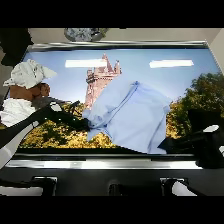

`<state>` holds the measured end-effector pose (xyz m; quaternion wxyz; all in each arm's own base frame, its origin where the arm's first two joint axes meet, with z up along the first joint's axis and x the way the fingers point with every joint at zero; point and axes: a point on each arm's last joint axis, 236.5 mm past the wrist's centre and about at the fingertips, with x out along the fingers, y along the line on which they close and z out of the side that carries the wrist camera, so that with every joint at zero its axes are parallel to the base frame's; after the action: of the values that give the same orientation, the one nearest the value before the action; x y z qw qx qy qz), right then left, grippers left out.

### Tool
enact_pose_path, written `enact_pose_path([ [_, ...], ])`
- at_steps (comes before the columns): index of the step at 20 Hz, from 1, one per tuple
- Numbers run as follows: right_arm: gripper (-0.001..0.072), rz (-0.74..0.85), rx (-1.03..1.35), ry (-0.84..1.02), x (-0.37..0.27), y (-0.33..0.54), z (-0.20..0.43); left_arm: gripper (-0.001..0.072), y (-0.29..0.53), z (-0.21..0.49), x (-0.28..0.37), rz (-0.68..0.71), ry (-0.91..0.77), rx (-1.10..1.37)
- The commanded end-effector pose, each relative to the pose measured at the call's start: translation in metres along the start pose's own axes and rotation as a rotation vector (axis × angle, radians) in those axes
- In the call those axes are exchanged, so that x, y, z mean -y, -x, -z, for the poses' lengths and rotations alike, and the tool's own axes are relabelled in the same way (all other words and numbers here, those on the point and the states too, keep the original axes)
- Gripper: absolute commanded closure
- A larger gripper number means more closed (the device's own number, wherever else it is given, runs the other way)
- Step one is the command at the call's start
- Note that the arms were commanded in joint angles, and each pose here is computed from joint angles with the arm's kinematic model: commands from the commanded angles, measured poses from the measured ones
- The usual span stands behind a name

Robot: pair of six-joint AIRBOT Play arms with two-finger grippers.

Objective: Fold the shirts.

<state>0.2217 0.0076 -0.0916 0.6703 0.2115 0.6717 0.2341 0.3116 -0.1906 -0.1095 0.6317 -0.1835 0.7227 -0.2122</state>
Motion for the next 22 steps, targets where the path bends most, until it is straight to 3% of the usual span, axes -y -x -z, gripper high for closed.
enact_pose_path([
  [1,0.0034,-0.017,0.018,0.089,-0.016,0.035,-0.022,0.0675,0.002,0.002,0.003,0.003,-0.027,-0.007],
  [5,0.0036,0.115,-0.072,0.047,0.017,0.043,-0.007,0.0675,0.003,0.002,0.003,0.003,-0.056,-0.004],
  [13,0.0047,0.036,-0.161,-0.109,0.021,-0.01,0.032,0.0676,0.006,0.001,0.005,0.004,-0.087,0.006],
  [14,0.0095,0.023,-0.127,-0.127,0.018,-0.014,0.026,0.0676,0.006,0.001,0.005,0.004,-0.087,0.007],
  [15,0.0236,0.018,-0.081,-0.144,0.018,-0.016,0.016,0.0676,0.006,0.001,0.005,0.004,-0.087,0.009],
  [16,0.031,0.008,-0.032,-0.17,0.017,-0.017,0.004,0.0676,0.007,0.0,0.005,0.004,-0.087,0.011],
  [17,0.0635,-0.021,0.015,-0.185,0.011,-0.017,-0.007,0.0676,0.01,-0.001,0.005,0.004,-0.086,0.02],
  [20,0.0666,-0.125,0.14,-0.076,-0.018,-0.001,-0.042,0.0678,0.043,-0.021,0.01,-0.023,-0.138,0.111],
  [22,0.0666,-0.097,0.243,0.055,-0.034,0.04,-0.074,0.0679,0.1,-0.045,0.027,-0.071,-0.231,0.266],
])
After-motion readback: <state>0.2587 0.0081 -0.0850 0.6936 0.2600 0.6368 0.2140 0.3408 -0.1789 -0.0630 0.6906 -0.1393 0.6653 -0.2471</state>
